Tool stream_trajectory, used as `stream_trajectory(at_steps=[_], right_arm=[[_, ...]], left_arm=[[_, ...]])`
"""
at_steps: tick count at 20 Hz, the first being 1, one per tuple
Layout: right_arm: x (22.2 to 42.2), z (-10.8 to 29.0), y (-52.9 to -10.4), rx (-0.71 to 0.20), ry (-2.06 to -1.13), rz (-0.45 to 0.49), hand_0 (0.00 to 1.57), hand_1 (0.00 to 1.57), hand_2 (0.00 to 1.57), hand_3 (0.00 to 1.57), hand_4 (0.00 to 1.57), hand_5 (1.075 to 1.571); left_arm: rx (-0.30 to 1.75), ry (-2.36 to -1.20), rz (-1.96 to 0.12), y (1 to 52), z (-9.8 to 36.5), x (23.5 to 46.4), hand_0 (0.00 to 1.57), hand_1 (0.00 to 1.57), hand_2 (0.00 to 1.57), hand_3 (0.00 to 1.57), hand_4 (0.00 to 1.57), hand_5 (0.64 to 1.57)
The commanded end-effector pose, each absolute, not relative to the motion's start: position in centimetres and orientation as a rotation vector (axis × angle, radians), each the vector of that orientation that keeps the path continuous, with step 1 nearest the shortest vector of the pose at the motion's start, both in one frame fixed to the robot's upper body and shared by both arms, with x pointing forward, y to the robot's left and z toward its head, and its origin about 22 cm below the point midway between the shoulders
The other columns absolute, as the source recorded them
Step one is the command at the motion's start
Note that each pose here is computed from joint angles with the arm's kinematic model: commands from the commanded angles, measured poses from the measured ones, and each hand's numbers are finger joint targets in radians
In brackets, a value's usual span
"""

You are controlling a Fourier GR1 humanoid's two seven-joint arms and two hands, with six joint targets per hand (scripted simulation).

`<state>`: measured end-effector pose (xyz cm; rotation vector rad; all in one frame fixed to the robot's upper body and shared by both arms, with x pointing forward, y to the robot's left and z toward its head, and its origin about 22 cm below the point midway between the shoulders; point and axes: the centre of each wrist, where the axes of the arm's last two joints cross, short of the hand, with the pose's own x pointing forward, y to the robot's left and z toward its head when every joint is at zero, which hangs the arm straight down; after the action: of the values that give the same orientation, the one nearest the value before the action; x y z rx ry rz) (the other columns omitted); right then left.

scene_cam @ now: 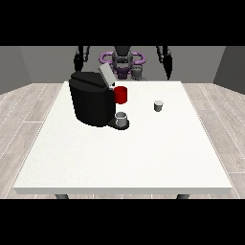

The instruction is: Insert the coffee pod into the coffee machine and close the lid

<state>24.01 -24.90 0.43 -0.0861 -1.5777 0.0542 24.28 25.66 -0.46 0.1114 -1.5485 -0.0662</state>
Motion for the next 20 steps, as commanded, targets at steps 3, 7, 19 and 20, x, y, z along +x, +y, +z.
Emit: stream_trajectory(at_steps=[3,7,19,20], right_arm=[[24.3,0.1,-26.1,-0.049,-1.561,0.059,0.0,0.0,0.0,0.0,0.0,1.571],[25.7,1.5,-25.7,-0.253,-1.669,0.071,0.0,0.0,0.0,0.0,0.0,1.571],[28.0,6.1,-20.4,-0.196,-1.8,0.19,0.0,0.0,0.0,0.0,0.0,1.571],[27.5,5.9,-20.5,-0.175,-1.806,0.178,0.0,0.0,0.0,0.0,0.0,1.571]], left_arm=[[0.17,-1.598,-0.299,28.2,0.7,25.1,0.0,0.0,0.0,0.0,0.0,1.571],[0.318,-1.622,-0.589,31.0,4.5,27.2,0.0,0.0,0.0,0.0,0.0,1.571],[0.484,-1.468,-0.708,37.3,8.8,33.3,0.0,0.0,0.0,0.0,0.0,1.571],[0.519,-1.449,-0.703,36.8,7.3,33.4,0.0,0.0,0.0,0.0,0.0,1.571]])
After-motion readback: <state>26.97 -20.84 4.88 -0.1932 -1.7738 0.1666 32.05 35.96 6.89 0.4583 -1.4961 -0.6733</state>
